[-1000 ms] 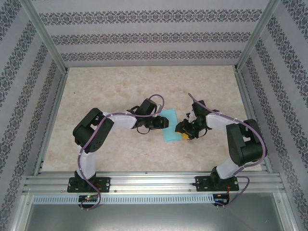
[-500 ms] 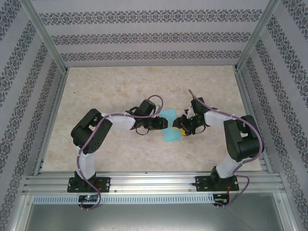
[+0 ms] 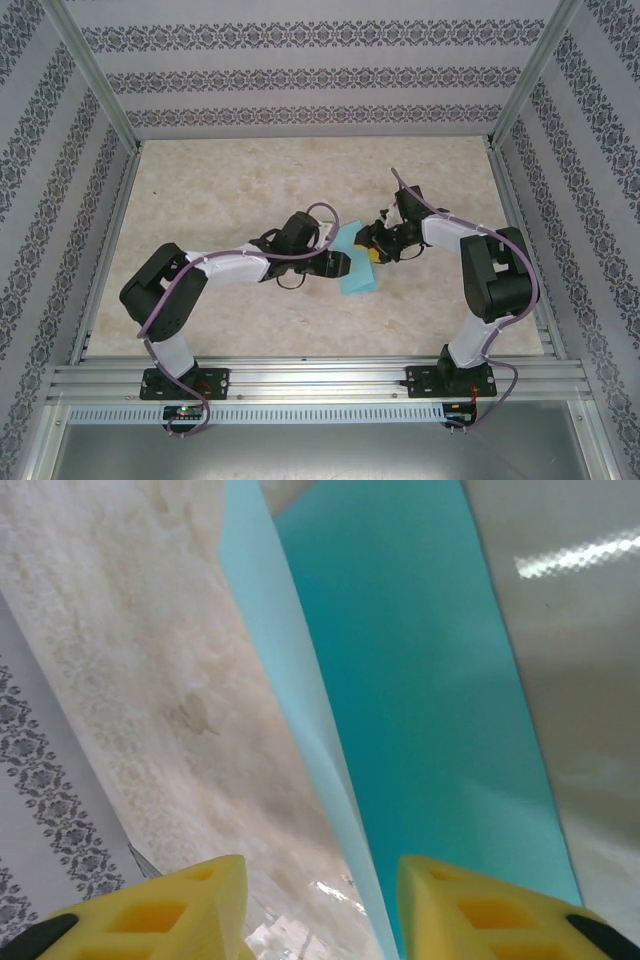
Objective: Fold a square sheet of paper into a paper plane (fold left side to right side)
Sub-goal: Fold the triangle a second time at the center of the table.
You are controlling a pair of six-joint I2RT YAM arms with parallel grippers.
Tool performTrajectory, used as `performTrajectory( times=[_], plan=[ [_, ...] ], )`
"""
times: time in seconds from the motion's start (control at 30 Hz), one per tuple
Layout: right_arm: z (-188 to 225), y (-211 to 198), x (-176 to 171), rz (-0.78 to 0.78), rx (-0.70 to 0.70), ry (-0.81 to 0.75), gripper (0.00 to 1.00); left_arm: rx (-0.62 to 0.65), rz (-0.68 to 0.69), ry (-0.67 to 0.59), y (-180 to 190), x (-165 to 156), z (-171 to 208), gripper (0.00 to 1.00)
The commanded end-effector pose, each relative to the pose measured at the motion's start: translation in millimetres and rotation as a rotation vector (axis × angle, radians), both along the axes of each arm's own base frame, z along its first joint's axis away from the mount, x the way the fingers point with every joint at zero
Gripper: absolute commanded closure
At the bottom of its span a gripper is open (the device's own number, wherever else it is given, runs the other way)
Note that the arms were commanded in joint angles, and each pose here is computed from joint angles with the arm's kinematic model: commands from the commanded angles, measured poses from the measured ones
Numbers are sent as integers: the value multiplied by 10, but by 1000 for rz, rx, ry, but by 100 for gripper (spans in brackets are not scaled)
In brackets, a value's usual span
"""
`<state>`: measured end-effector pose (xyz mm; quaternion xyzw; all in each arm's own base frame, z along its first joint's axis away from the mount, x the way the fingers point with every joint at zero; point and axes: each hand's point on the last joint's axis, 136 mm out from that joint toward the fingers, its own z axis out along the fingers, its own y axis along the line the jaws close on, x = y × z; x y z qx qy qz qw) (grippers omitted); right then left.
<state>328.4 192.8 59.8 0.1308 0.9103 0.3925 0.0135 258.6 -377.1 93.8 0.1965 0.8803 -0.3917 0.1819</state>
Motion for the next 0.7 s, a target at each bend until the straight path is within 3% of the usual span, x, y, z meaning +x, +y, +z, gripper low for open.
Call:
performTrajectory(
  times=[0.0, 0.4, 0.67],
  plan=[
    [51, 16, 23, -7, 27, 24, 56, 80, -80, -116, -122, -131, 109, 35],
    [59, 72, -24, -34, 79, 79, 59, 385, -129, -247, -315, -277, 13, 15],
    [97, 67, -53, -39, 84, 93, 59, 519, -123, -304, -320, -279, -60, 4]
  ],
)
